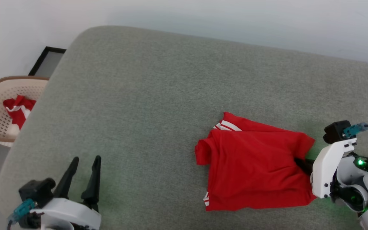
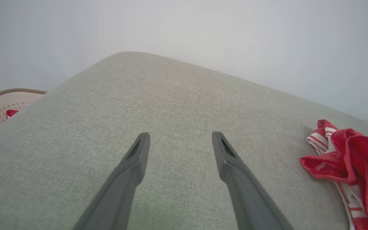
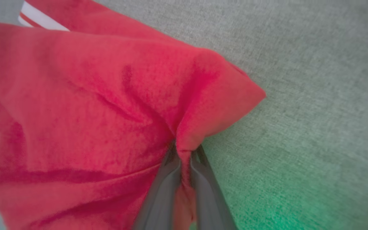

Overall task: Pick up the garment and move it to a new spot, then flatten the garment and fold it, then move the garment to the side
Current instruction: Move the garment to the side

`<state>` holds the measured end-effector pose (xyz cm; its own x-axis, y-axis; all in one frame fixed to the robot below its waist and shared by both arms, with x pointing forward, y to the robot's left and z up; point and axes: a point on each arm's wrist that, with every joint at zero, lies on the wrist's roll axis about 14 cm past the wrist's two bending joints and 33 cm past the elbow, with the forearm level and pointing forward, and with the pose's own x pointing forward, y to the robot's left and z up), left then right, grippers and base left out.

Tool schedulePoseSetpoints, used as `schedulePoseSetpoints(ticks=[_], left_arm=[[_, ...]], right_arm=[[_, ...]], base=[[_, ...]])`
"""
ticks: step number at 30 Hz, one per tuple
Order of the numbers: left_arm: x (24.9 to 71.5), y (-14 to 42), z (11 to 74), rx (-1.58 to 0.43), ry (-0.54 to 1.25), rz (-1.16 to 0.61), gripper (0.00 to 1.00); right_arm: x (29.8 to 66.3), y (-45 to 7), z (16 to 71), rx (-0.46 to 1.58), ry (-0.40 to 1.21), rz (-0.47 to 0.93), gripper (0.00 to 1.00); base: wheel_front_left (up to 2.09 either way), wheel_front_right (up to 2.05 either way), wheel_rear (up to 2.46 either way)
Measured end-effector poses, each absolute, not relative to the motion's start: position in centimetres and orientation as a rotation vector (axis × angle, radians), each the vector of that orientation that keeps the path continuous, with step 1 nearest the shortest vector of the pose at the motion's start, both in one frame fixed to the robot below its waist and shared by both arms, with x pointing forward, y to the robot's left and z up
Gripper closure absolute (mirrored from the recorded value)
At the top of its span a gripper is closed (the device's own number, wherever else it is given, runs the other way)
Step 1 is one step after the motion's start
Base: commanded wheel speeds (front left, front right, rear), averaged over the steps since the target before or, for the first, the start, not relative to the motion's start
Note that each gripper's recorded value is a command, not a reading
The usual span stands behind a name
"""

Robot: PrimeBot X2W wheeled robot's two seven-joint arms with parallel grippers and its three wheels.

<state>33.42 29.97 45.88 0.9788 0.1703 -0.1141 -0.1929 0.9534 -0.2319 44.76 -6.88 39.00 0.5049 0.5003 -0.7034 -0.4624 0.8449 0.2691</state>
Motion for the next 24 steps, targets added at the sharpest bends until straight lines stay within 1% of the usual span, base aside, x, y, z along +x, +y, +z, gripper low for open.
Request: schedulePoseSetpoints(ticks=[3, 6, 19, 24], left_arm=[[34.4, 29.4, 46.2, -0.236, 0.087, 0.158, 0.00], [35.3, 28.8, 46.4, -0.228, 0.082, 0.128, 0.00], [41.0, 24.1, 47.4, -0.205, 0.059, -0.052, 0.00], [43.3, 21.9, 47.3, -0.199, 0.062, -0.129, 0.00]], right_arm=[[45.2, -7.8, 39.5, 0.031, 0.848, 0.568, 1.00], [46.0, -9.8, 40.2, -0.005, 0.828, 0.526, 1.00], [48.8, -22.2, 44.7, -0.190, 0.741, 0.271, 1.00], [49.5, -26.8, 46.7, -0.231, 0.702, 0.167, 1.00]], base=[[0.00, 0.00, 0.00], [0.00, 0.00, 0.00], [0.00, 0.00, 0.00], [0.00, 0.00, 0.00]])
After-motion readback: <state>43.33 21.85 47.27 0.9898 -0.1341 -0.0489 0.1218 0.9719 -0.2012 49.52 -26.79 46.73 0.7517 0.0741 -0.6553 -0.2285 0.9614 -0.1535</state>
